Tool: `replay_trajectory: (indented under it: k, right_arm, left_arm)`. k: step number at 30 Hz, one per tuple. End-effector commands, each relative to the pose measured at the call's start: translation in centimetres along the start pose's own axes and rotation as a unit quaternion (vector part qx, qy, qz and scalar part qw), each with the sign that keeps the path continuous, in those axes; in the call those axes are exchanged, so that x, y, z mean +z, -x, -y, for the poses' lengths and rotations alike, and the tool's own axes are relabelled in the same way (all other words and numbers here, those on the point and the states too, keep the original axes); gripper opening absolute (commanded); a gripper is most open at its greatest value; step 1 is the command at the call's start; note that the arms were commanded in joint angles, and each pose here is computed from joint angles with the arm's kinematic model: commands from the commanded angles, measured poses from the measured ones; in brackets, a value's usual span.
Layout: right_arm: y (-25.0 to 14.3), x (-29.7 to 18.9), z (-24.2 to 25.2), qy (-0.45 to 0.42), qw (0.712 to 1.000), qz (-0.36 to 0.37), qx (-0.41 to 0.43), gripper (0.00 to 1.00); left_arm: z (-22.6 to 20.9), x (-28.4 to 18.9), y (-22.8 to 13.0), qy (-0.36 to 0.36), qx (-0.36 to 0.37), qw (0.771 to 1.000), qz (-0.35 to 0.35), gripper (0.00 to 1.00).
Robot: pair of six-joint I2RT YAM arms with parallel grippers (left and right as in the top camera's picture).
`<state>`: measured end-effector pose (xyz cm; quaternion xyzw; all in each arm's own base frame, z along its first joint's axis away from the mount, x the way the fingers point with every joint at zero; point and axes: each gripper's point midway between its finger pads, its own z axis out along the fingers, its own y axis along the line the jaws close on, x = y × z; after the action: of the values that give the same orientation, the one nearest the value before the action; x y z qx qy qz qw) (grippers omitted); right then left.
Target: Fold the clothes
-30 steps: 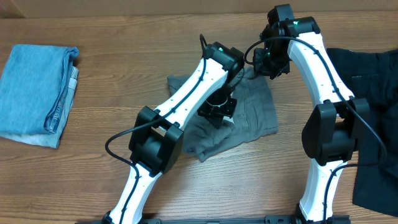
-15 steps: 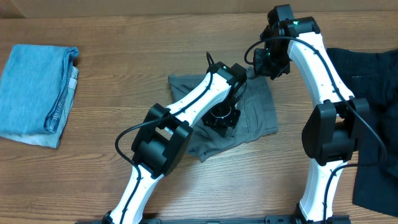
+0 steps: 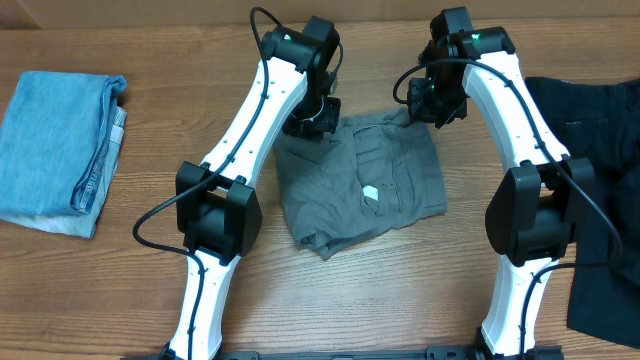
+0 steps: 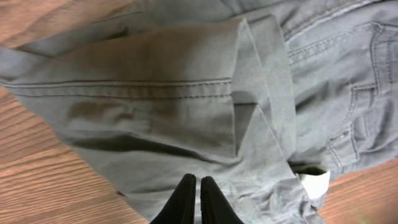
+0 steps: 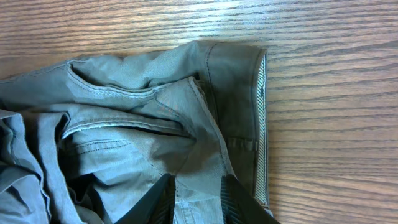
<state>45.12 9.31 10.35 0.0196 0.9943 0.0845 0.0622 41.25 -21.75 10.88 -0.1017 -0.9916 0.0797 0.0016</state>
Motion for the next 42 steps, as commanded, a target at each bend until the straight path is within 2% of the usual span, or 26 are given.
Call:
replay_trajectory:
  k: [1, 6, 9, 10, 12, 14, 15, 17, 19, 21, 23, 24, 25, 29, 31, 35, 37, 40, 42]
  right_arm:
    - [0.8, -1.2, -0.2, 0.001, 1.000, 0.020, -0.004, 0.29]
    - [0.8, -1.2, -0.2, 0.002, 1.000, 0.021, -0.004, 0.29]
    - [0.8, -1.2, -0.2, 0.001, 1.000, 0.020, -0.004, 0.29]
    - [0.8, -1.2, -0.1, -0.002, 1.000, 0.022, -0.004, 0.31]
    - [1.2, -1.2, 0.3, -0.014, 0.999, 0.030, -0.004, 0.34]
    - [1.5, -1.2, 0.2, -0.011, 0.999, 0.036, -0.005, 0.34]
    - [1.8, -1.3, 0.1, -0.008, 0.999, 0.042, -0.006, 0.34]
    - [1.8, -1.5, 0.0, -0.006, 0.999, 0.042, -0.006, 0.35]
    - [1.3, -1.5, 0.7, -0.020, 0.999, 0.032, -0.001, 0.40]
    - [1.5, -1.7, 2.1, -0.024, 0.999, 0.033, 0.015, 0.54]
    - [0.8, -1.8, 3.7, 0.000, 0.999, 0.012, 0.045, 0.62]
    - [0.4, -1.8, 4.2, 0.017, 0.998, 0.001, 0.055, 0.74]
    - [-1.0, -1.3, 4.3, 0.062, 0.997, -0.030, 0.043, 0.81]
    - [-4.5, 3.1, 5.1, 0.071, 0.994, -0.085, 0.025, 0.83]
    - [-6.6, 6.6, 4.3, 0.125, 0.987, -0.096, 0.017, 0.83]
    - [-9.8, 8.8, 2.9, 0.193, 0.974, -0.117, -0.024, 0.82]
    - [-10.4, 9.2, 2.2, 0.221, 0.968, -0.117, -0.023, 0.73]
    - [-11.0, 10.4, 2.4, 0.222, 0.968, -0.111, -0.026, 0.52]
    - [-10.7, 10.6, 2.4, 0.222, 0.969, -0.102, -0.029, 0.24]
  left_arm:
    - [-0.5, 0.5, 0.1, 0.014, 0.003, 1.000, -0.001, 0.08]
    - [-1.0, 4.5, 0.4, 0.022, 0.000, 0.999, -0.031, 0.07]
    - [-0.9, 7.3, 2.7, 0.016, 0.002, 1.000, -0.005, 0.04]
    - [-0.7, 7.9, 3.7, 0.012, 0.005, 1.000, 0.012, 0.09]
    - [-0.5, 9.3, 5.6, 0.006, 0.009, 0.999, 0.041, 0.25]
    - [-0.4, 9.6, 6.2, 0.003, 0.010, 0.999, 0.050, 0.25]
    - [-0.2, 8.8, 6.5, 0.001, 0.011, 0.998, 0.059, 0.27]
    - [0.7, 3.8, 7.4, -0.007, 0.016, 0.995, 0.095, 0.44]
    - [1.4, -2.0, 7.0, -0.011, 0.020, 0.992, 0.126, 0.46]
    - [1.9, -6.8, 5.8, -0.018, 0.023, 0.988, 0.152, 0.53]
    - [1.9, -7.9, 3.9, -0.020, 0.009, 0.991, 0.131, 0.61]
    - [1.7, -7.7, 2.8, -0.016, -0.002, 0.994, 0.109, 0.63]
    - [1.0, -6.4, 1.2, -0.005, -0.014, 0.998, 0.065, 0.67]
    - [1.4, -3.5, -1.0, -0.010, -0.028, 0.999, -0.010, 0.71]
    - [1.7, -1.3, -2.7, -0.020, -0.034, 0.997, -0.061, 0.71]
    - [2.4, 2.9, -5.1, -0.020, -0.032, 0.992, -0.124, 0.69]
    - [2.9, 4.7, -5.9, -0.017, -0.024, 0.990, -0.137, 0.69]
    - [3.7, 6.9, -7.1, -0.011, -0.010, 0.988, -0.152, 0.69]
    - [3.8, 8.0, -7.5, -0.004, -0.002, 0.988, -0.154, 0.68]
